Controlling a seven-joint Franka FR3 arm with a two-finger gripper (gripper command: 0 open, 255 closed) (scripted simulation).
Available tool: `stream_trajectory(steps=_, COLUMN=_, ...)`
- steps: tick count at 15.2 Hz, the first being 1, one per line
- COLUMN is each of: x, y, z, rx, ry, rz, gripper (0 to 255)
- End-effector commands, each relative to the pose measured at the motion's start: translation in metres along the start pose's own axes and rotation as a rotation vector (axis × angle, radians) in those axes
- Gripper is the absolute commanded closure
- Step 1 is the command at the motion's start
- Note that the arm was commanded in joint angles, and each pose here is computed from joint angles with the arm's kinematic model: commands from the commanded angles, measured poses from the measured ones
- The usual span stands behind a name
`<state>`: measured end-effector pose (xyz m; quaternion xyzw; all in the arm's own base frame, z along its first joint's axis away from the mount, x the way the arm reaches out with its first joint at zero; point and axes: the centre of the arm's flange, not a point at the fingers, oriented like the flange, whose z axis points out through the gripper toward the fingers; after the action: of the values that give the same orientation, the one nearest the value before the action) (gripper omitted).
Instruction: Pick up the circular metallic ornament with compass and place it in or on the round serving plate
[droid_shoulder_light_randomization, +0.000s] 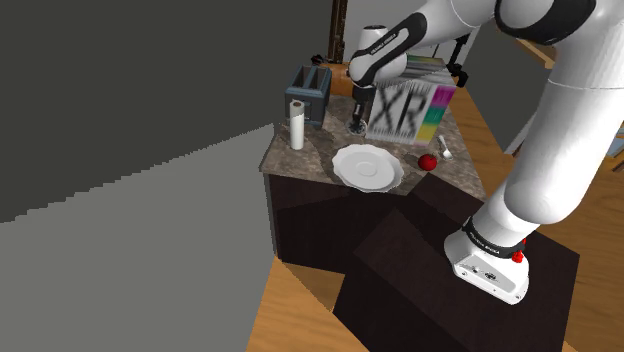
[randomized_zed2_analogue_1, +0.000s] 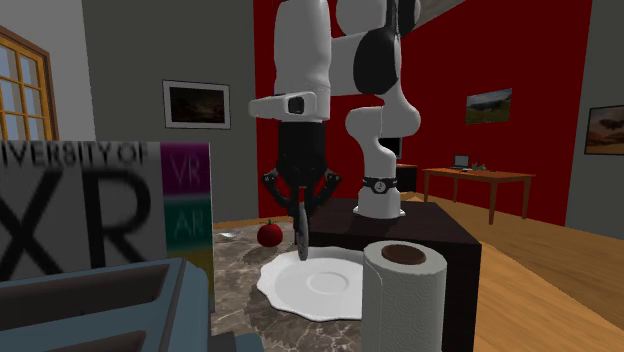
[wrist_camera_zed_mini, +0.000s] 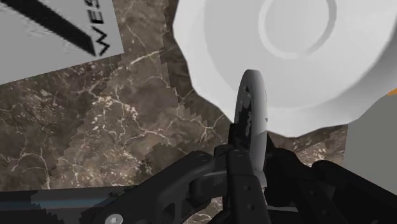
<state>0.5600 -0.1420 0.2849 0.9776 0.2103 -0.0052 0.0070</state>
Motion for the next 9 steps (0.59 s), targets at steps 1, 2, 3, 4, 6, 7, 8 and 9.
stream_trajectory(steps=1, x=-0.021, y=-0.019, z=-0.003, rx=0.001, ry=0.001, rz=0.000, gripper=255)
stream_trajectory(steps=2, x=-0.032, y=-0.027, z=-0.004, rx=0.001, ry=0.001, rz=0.000, gripper=255)
stream_trajectory(steps=3, x=-0.042, y=-0.035, z=-0.005, rx=0.001, ry=0.001, rz=0.000, gripper=255)
stream_trajectory(steps=4, x=-0.052, y=-0.043, z=-0.006, rx=0.001, ry=0.001, rz=0.000, gripper=255)
stream_trajectory(steps=6, x=-0.073, y=-0.060, z=-0.008, rx=0.001, ry=0.001, rz=0.000, gripper=255)
stream_trajectory(steps=7, x=-0.083, y=-0.068, z=-0.009, rx=0.001, ry=0.001, rz=0.000, gripper=255)
stream_trajectory(steps=8, x=-0.091, y=-0.074, z=-0.010, rx=0.001, ry=0.001, rz=0.000, gripper=255)
stream_trajectory(steps=9, x=-0.091, y=-0.074, z=-0.005, rx=0.001, ry=0.001, rz=0.000, gripper=255)
